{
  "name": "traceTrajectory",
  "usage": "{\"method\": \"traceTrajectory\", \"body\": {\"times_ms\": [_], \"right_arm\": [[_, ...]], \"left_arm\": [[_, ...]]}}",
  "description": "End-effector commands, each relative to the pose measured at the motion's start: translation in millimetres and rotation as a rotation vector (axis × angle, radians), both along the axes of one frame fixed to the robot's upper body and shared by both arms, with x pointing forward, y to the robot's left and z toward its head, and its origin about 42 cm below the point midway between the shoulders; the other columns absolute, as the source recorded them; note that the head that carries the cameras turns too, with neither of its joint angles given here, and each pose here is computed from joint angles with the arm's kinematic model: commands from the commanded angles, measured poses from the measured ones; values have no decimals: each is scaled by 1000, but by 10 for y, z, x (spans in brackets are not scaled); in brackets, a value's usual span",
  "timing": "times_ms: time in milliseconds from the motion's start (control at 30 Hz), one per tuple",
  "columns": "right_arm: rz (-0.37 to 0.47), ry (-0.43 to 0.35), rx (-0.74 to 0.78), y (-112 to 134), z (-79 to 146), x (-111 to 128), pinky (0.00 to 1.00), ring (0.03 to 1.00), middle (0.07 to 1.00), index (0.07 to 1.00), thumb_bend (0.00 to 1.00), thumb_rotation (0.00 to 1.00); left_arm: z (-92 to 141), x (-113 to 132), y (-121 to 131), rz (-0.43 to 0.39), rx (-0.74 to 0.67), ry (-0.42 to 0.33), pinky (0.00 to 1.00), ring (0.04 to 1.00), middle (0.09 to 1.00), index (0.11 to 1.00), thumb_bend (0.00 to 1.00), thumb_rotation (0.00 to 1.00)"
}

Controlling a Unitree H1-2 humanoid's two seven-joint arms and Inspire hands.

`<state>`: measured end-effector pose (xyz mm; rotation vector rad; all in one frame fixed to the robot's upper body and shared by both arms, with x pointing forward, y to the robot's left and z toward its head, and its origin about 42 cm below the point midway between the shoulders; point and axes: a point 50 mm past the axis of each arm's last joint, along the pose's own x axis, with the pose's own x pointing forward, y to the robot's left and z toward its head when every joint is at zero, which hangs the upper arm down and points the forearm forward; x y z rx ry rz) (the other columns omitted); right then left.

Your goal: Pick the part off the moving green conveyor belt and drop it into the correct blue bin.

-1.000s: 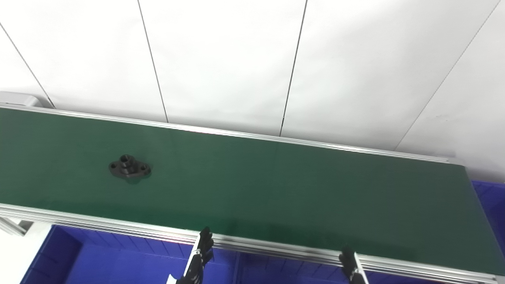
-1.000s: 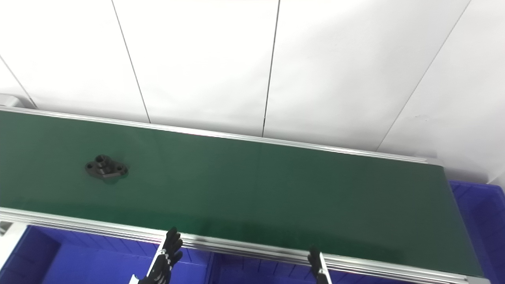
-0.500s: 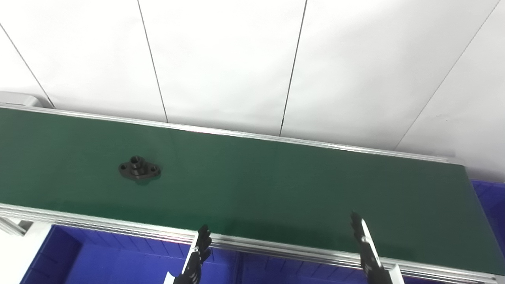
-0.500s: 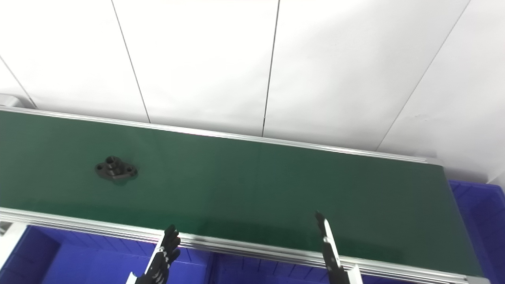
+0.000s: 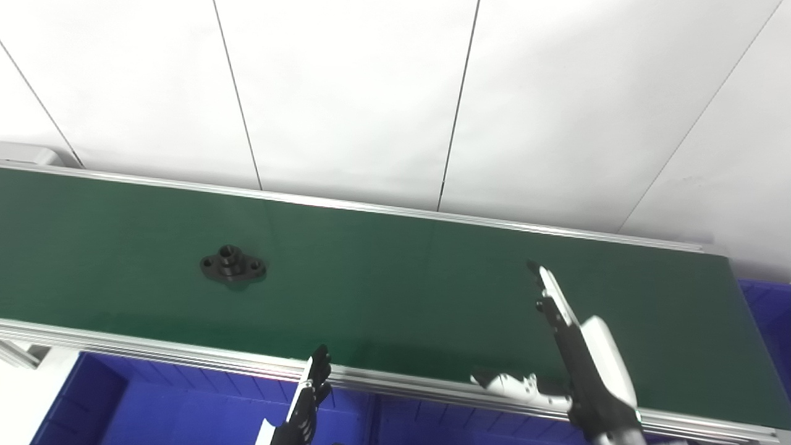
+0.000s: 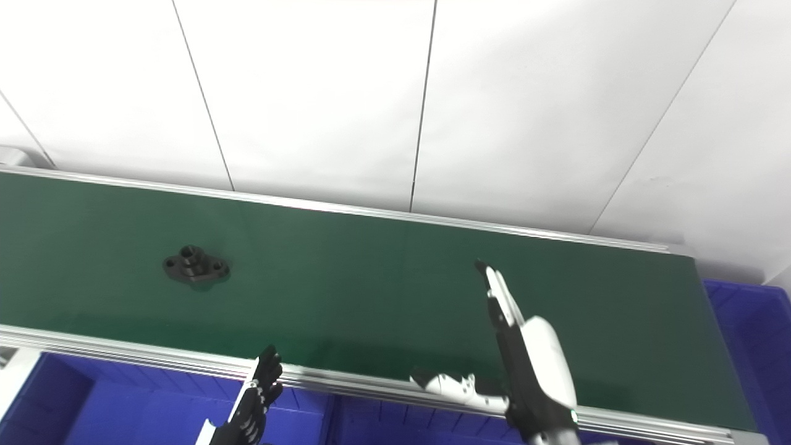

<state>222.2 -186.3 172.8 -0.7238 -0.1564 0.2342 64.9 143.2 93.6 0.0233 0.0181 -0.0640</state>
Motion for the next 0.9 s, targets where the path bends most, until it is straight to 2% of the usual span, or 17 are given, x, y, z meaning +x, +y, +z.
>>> {"method": "traceTrajectory", "body": {"times_ms": [0, 200, 433, 867], "right_arm": [[6, -33, -18, 92, 90, 151, 848, 944, 971, 940, 962, 526], [33, -36, -49, 384, 158, 472, 894, 940, 964, 931, 960, 555], [85, -36, -122, 739, 254, 781, 919, 942, 963, 947, 964, 526], [168, -57, -249, 1255, 205, 1163, 899, 915, 935, 934, 988, 545]], "left_arm": [[68, 23, -14, 3, -5, -38, 976, 991, 1000, 1000, 878, 879], [47, 49, -24, 3, -8, -43, 982, 994, 1000, 1000, 866, 878], [40, 57, -53, -5, -7, -48, 993, 992, 1000, 1000, 836, 874], [32, 78, -105, -5, 7, -59, 968, 970, 1000, 1000, 834, 897]]}}
